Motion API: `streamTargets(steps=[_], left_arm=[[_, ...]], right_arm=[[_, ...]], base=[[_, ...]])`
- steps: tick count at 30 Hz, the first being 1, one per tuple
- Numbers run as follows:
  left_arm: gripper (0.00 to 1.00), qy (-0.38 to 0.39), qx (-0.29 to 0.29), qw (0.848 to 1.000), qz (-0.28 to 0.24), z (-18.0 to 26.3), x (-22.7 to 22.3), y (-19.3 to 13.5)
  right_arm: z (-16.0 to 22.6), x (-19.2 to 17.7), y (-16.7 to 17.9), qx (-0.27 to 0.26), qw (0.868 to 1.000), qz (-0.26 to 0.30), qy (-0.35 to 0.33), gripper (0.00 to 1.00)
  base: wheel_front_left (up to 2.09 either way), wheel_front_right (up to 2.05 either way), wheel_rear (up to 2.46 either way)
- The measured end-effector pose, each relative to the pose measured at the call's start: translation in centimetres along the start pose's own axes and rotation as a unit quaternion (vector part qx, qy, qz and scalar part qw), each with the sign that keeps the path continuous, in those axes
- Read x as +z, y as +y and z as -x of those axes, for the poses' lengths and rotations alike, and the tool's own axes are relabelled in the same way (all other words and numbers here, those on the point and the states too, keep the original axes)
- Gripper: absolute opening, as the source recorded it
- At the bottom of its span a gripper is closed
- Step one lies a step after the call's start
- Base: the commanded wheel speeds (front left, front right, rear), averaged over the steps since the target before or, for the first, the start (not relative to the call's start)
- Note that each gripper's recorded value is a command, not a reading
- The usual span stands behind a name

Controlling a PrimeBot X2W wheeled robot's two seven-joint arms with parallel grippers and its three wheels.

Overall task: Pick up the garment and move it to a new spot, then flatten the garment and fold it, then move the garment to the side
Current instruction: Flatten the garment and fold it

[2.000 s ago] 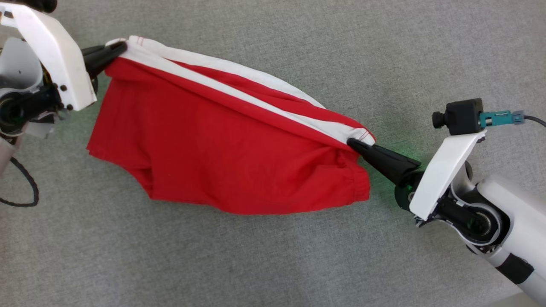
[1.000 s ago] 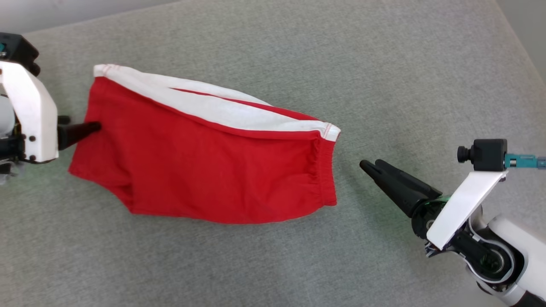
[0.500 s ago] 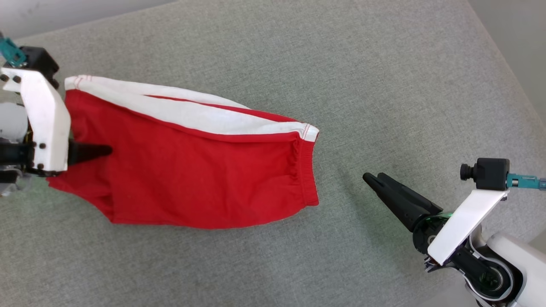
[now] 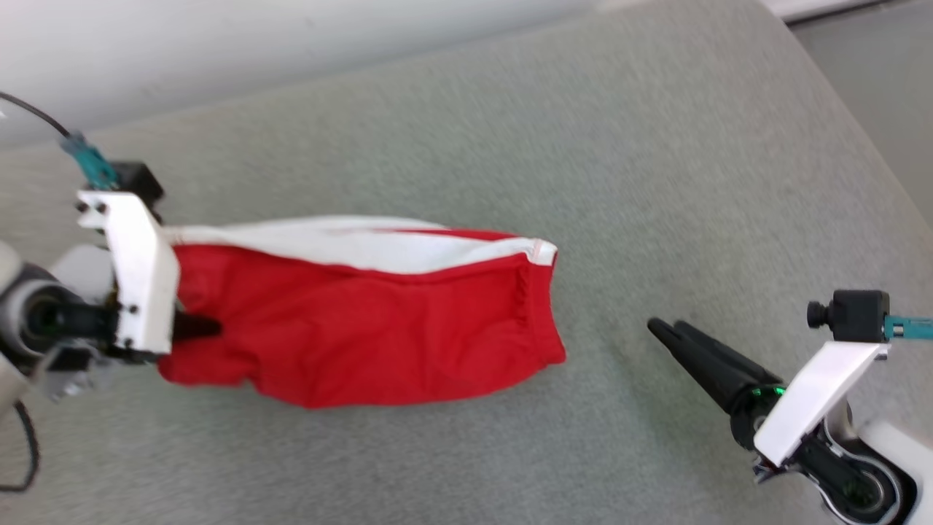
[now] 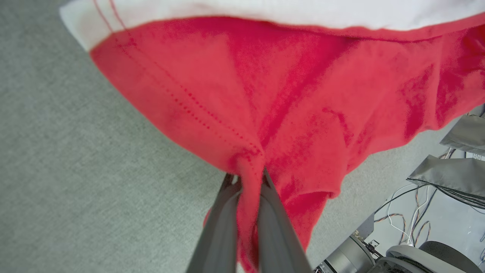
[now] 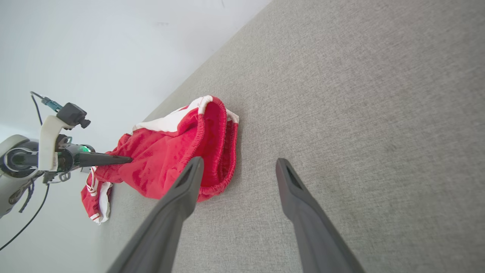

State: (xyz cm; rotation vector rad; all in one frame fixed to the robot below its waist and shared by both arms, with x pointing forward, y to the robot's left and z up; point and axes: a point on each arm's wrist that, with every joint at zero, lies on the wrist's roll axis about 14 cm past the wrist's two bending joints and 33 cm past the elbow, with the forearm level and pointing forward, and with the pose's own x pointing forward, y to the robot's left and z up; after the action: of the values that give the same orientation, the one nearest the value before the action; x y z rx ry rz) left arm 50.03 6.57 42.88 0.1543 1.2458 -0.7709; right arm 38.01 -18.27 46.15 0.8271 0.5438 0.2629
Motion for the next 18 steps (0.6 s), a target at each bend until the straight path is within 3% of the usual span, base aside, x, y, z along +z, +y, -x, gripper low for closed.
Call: streamTargets(steps=[8, 15, 17, 18], left_arm=[[0.00, -0.017, 0.007, 0.999, 0.030, 4.9, -3.3, -2.1], [0.00, -0.012, 0.030, 0.996, 0.086, 5.5, -8.5, -1.2], [0.92, -0.026, 0.034, 0.995, 0.095, 5.3, -9.0, -1.1], [1.00, -0.029, 0.033, 0.994, 0.095, 5.2, -9.3, -1.1]], right_arm=[[0.7, -1.1, 1.6, 0.026, 0.999, 0.005, 0.021, 1.00], [1.0, -1.2, 3.2, 0.049, 0.998, 0.018, 0.027, 1.00], [1.2, -1.3, 3.4, 0.052, 0.998, 0.020, 0.028, 1.00], [1.4, -1.3, 3.5, 0.053, 0.998, 0.021, 0.028, 1.00]], base=[[0.00, 0.00, 0.00], [0.00, 0.00, 0.00], [0.00, 0.00, 0.00], [0.00, 0.00, 0.00]])
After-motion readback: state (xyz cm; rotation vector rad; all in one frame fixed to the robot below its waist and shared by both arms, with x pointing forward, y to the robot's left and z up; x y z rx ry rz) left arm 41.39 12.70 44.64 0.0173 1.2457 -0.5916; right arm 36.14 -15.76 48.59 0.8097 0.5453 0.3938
